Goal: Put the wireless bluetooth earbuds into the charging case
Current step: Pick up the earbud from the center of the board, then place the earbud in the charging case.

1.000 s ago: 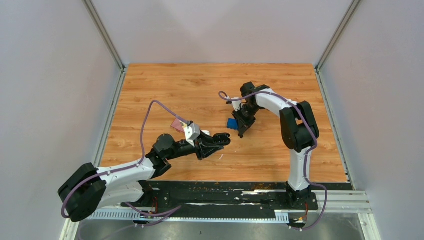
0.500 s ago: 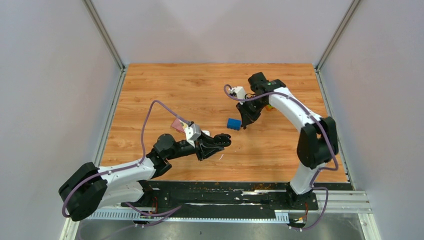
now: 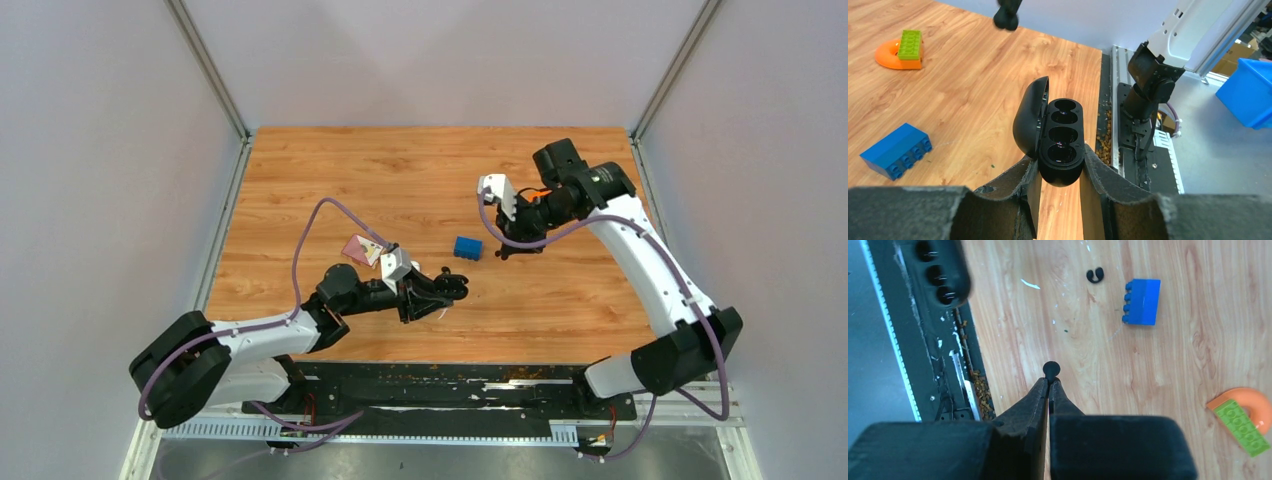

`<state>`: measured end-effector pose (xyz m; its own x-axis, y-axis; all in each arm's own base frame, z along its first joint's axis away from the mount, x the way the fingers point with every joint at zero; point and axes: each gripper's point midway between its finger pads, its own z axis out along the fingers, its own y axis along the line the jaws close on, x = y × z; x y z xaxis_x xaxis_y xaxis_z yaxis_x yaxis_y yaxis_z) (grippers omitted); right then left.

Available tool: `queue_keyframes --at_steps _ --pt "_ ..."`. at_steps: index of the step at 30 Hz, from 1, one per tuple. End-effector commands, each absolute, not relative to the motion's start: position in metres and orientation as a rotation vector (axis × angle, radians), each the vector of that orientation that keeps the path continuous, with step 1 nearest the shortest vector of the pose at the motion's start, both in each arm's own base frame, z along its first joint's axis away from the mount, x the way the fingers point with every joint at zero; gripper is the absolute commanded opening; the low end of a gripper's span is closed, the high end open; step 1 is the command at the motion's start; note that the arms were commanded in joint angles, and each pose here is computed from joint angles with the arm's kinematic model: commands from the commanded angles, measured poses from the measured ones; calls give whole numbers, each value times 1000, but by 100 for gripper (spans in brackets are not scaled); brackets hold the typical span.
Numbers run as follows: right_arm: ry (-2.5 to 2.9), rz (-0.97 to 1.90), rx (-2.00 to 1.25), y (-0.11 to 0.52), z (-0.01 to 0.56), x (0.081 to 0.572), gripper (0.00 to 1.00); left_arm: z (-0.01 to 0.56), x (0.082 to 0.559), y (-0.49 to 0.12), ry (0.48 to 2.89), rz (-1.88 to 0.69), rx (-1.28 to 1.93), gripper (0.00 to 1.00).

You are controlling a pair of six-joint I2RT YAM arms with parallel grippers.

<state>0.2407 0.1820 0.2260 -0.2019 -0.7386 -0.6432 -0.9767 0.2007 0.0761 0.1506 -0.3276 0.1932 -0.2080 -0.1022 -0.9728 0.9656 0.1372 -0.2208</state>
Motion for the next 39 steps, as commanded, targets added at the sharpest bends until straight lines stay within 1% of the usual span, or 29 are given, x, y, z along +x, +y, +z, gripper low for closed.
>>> queue_keyframes --at_steps 1,5,11,17,25,30,39 --pt "1712 718 -1710 188 282 202 0 220 150 -334 1260 -1325 933 0" --pt "1651 741 -1762 200 292 185 0 220 149 -336 1254 -1338 943 0" --pt "1606 767 -1832 218 298 181 0 216 149 -336 1261 -1325 962 0" --pt "1575 794 -1978 244 300 164 0 216 150 -336 1256 -1303 975 0" --pt "1579 804 -2067 264 296 153 0 214 153 -332 1255 -1249 997 0" --pt "1600 791 -2102 271 287 150 0 217 152 -333 1246 -1251 997 0" --pt "1663 783 -2088 280 275 160 0 219 152 -332 1231 -1245 1001 0"
